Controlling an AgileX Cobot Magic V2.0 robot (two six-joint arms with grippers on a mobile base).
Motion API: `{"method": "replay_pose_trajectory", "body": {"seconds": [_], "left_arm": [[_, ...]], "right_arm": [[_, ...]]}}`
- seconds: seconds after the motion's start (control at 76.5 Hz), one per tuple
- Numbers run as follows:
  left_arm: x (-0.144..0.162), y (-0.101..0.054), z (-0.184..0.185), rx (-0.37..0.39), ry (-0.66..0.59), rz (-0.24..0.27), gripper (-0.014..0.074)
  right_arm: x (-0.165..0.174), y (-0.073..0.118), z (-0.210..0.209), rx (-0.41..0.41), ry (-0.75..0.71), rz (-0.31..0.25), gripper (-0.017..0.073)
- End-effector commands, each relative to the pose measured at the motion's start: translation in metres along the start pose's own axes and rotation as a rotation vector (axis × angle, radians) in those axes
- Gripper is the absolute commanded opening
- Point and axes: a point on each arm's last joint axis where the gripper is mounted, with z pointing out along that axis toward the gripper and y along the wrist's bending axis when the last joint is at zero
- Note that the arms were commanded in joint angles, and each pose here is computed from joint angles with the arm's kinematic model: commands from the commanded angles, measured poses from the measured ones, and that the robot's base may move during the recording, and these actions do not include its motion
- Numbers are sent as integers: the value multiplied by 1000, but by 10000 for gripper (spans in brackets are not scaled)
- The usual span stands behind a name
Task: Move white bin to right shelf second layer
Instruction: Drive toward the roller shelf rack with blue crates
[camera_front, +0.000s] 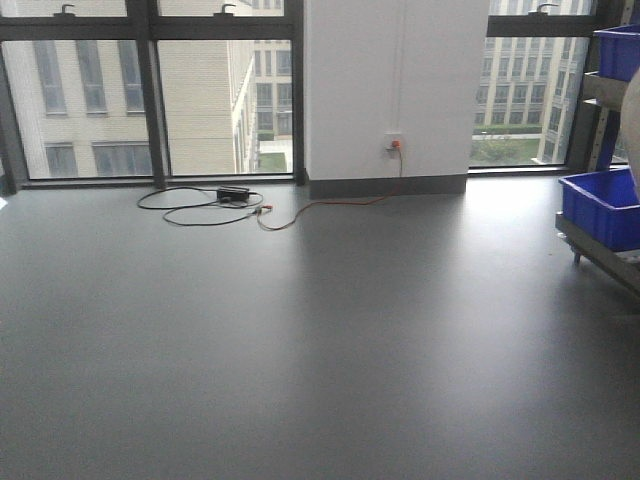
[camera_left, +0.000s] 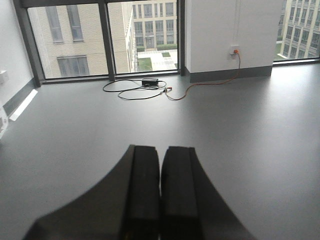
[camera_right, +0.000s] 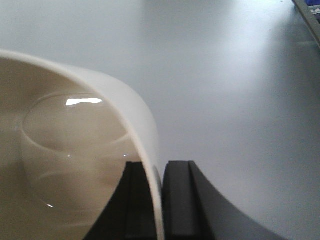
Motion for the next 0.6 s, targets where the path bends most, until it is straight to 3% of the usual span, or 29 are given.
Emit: {"method": "replay_pose_trajectory", "body": {"seconds": [0.0, 0.588], "left_arm": [[4, 0, 1, -2, -67, -5, 85], [4, 0, 1, -2, -67, -5, 85]], "right_arm": [[-16, 2, -5, -10, -112, 4, 48], [-16, 2, -5, -10, -111, 4, 48]]}}
